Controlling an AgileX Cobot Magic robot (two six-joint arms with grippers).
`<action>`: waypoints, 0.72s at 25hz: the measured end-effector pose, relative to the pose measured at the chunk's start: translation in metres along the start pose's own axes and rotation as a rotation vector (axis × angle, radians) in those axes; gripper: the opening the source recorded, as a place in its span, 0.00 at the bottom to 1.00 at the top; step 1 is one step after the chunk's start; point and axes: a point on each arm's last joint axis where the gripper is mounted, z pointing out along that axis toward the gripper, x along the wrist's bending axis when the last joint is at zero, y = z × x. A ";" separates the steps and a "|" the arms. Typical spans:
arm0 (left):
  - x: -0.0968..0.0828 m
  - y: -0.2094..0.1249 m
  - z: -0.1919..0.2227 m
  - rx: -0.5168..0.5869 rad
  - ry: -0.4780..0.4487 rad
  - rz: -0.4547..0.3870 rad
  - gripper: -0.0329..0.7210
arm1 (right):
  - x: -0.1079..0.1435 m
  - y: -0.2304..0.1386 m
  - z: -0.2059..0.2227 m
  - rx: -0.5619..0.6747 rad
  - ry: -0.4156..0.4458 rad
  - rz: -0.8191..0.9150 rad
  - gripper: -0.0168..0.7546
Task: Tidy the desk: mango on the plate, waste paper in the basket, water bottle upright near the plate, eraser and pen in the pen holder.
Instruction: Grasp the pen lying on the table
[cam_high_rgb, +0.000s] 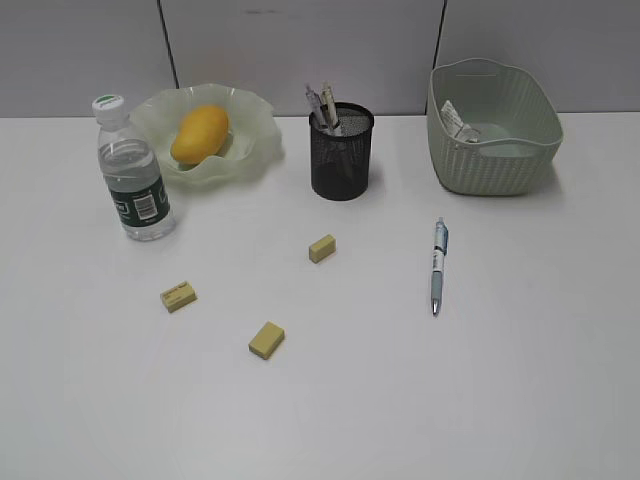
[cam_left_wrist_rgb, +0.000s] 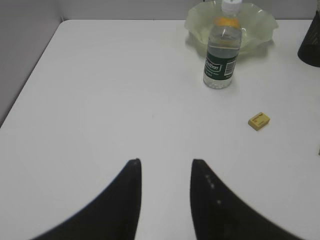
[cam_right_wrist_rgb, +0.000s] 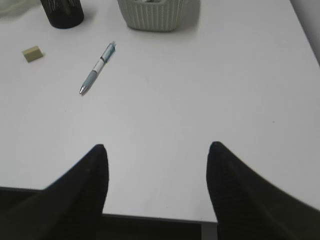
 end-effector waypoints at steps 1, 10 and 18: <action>0.000 0.000 0.000 0.000 0.000 0.000 0.38 | 0.000 0.002 0.004 0.030 0.007 0.006 0.66; 0.000 0.000 0.000 0.000 0.000 0.000 0.36 | -0.002 0.057 0.053 0.296 0.027 0.110 0.66; 0.000 0.000 0.000 0.000 0.001 0.000 0.36 | -0.007 0.115 0.116 0.474 0.024 0.211 0.66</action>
